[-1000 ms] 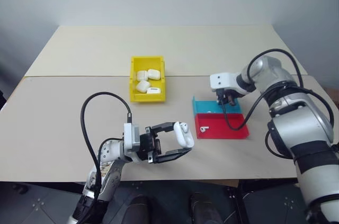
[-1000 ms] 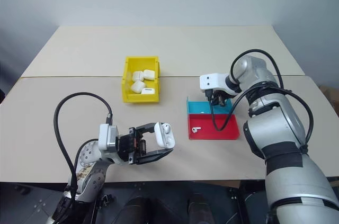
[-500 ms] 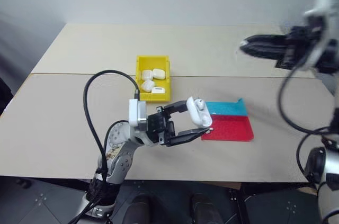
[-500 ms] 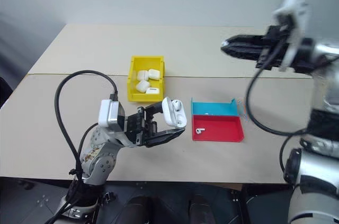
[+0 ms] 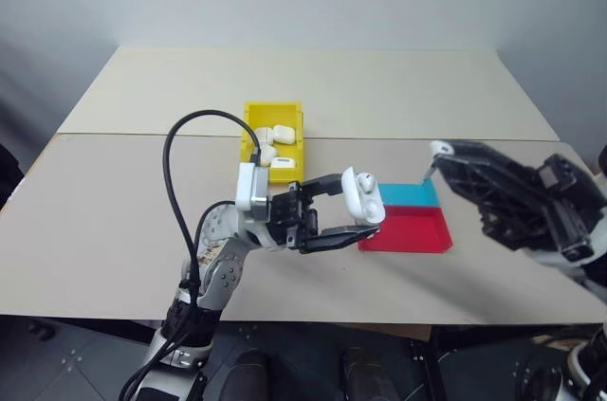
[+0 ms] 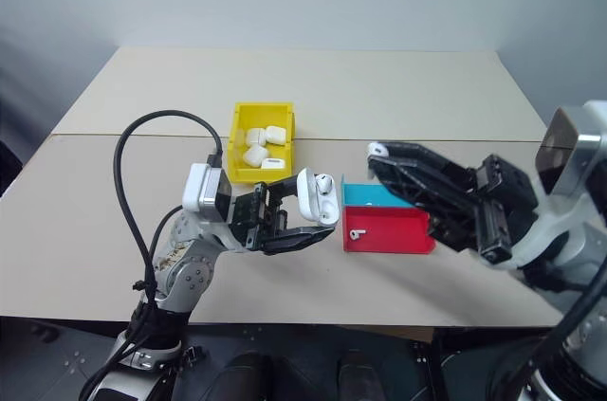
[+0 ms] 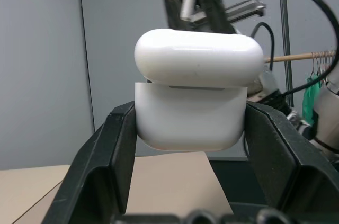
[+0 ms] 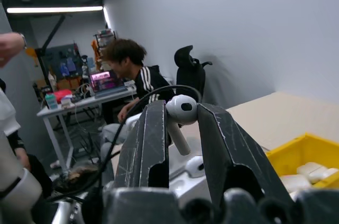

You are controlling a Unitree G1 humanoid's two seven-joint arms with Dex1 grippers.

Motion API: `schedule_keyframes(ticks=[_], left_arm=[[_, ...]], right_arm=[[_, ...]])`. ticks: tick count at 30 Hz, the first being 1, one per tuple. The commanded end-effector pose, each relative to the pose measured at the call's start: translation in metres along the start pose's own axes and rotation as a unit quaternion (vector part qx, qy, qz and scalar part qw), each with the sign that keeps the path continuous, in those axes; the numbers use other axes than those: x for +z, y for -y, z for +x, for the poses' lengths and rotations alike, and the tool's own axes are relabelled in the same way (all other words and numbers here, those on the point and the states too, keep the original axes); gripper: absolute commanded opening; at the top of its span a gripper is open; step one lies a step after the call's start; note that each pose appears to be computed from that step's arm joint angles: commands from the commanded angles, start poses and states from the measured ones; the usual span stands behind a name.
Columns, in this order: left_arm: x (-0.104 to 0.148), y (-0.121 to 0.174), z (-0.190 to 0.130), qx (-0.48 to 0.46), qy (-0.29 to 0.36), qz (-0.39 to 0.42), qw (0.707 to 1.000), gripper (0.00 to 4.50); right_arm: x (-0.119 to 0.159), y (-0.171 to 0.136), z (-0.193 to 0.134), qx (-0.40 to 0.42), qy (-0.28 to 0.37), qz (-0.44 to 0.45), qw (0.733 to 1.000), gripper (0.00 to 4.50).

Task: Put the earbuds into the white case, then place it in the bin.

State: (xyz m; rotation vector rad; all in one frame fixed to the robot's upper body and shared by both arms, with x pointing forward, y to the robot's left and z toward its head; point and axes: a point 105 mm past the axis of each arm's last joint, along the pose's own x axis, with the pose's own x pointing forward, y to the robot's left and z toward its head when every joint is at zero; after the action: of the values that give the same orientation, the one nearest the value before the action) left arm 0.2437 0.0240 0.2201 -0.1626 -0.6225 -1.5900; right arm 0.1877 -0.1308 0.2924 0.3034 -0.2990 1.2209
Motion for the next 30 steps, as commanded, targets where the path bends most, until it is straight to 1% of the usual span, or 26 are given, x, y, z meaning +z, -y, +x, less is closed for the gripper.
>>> schedule_keyframes(ticks=[1,6,11,17,30], left_arm=[[0.007,0.0,0.001,-0.01,0.008,0.012,1.0,2.77],[0.007,-0.003,-0.002,-0.012,0.007,0.013,1.0,2.77],[0.006,-0.005,0.0,-0.009,0.011,0.019,1.0,2.77],[0.004,-0.001,0.001,-0.01,0.012,0.022,1.0,2.77],[0.002,-0.004,0.001,-0.003,0.009,0.025,1.0,2.77]], right_arm=[[0.005,-0.008,0.005,0.009,0.014,0.001,1.0,0.68],[-0.008,-0.011,0.013,0.012,-0.002,0.028,1.0,0.68],[-0.016,-0.008,0.017,0.004,-0.015,0.042,0.999,0.68],[-0.023,-0.007,0.018,0.001,-0.03,0.048,0.998,0.68],[-0.039,-0.003,0.015,-0.015,-0.052,0.052,0.997,0.68]])
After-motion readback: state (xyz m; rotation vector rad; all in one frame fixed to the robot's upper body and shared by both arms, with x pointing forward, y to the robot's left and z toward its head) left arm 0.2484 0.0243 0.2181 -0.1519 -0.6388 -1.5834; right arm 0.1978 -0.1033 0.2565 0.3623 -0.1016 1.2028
